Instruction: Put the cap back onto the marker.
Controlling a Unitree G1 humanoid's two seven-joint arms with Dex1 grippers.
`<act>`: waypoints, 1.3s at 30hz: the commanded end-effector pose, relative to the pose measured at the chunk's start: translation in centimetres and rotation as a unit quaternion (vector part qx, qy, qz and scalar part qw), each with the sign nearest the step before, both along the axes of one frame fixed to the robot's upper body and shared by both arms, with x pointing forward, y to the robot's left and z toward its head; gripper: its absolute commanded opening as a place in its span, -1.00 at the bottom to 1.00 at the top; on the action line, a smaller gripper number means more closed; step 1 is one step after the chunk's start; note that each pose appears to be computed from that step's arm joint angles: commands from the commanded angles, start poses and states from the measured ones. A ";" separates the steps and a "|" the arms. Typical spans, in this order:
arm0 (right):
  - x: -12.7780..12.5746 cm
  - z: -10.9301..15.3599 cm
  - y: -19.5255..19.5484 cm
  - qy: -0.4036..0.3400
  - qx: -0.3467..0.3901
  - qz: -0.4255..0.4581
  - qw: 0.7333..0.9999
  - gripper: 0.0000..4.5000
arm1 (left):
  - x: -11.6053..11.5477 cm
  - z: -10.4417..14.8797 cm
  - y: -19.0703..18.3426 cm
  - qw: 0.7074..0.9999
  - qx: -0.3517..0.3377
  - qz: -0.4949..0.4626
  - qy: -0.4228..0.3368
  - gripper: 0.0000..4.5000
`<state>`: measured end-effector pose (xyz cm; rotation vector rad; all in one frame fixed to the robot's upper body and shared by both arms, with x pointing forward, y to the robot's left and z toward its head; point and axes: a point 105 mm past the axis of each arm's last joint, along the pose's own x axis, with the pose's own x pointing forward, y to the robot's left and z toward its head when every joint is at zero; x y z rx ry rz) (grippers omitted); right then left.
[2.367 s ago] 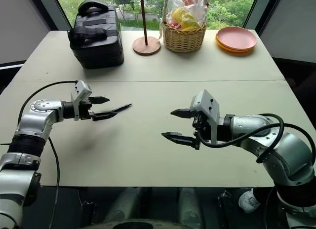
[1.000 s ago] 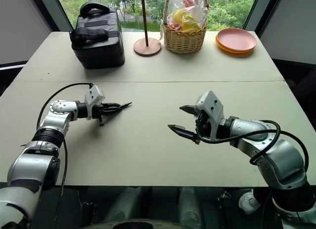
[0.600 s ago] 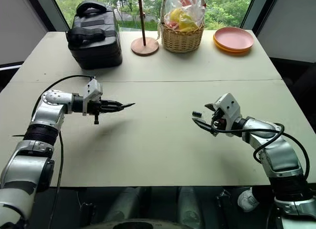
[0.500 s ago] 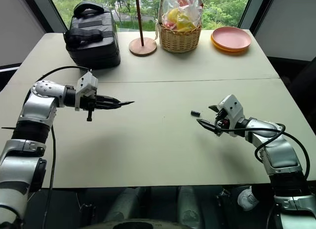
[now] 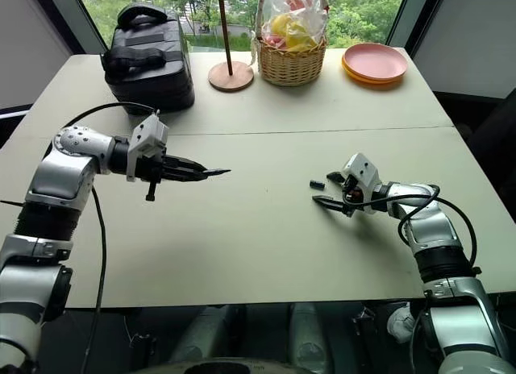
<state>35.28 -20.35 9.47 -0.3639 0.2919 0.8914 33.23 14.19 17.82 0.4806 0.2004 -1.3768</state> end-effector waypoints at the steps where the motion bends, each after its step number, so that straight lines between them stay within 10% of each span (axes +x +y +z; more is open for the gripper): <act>1: 0.4 0.0 0.5 -0.002 0.002 0.012 1.000 0.76 | -0.2 1.3 0.0 1.000 -0.009 0.001 -0.023 -0.98; 6: 0.2 -0.6 0.6 0.021 0.011 0.023 0.999 0.17 | -0.3 1.2 0.0 1.000 -0.013 0.006 -0.026 -1.00; 11: 0.2 -1.1 0.4 0.030 0.010 0.025 0.999 -0.98 | -0.1 1.2 0.0 0.999 -0.014 0.012 -0.029 -1.00; 27: -0.1 7.5 4.2 -0.086 -0.147 0.158 0.973 -0.98 | 1.6 2.0 -3.7 0.996 -0.015 -0.055 -0.069 -1.00; 39: 0.8 8.6 6.6 -0.105 -0.145 0.181 0.967 -0.98 | 4.1 0.2 -6.6 0.995 -0.029 -0.074 -0.057 -1.00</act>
